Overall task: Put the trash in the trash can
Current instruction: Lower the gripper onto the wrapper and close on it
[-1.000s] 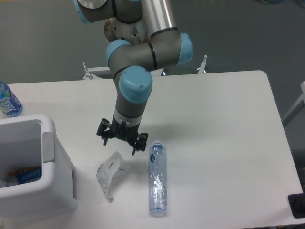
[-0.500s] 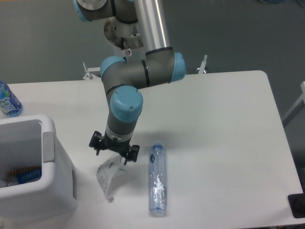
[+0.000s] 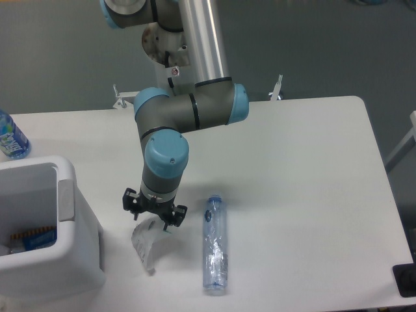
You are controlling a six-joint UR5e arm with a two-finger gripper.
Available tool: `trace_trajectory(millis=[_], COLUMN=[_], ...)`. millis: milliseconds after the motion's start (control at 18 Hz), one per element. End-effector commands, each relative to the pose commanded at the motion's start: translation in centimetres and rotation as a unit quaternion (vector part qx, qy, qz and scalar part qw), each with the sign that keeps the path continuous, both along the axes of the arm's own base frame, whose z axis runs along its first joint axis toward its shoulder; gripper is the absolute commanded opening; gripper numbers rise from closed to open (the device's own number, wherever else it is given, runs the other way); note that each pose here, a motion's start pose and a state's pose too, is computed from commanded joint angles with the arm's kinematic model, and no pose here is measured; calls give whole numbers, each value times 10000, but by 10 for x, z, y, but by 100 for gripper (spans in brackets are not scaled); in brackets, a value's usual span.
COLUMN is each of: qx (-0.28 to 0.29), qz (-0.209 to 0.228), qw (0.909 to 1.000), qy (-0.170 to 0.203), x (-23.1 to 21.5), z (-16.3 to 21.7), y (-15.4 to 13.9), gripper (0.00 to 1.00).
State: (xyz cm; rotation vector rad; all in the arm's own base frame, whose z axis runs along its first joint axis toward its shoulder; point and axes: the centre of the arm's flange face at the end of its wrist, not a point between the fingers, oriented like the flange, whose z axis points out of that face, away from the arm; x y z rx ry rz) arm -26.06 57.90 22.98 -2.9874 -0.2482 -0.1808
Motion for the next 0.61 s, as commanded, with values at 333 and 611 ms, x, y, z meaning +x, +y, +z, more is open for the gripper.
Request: trace_trajectory(millis=[333,611], qx=[8,63], qz=[28,49], qw=[9999,9999], qy=[121,125], x=[-1,-3], z=[11,18], y=[-2,-2], gripper=[0,0])
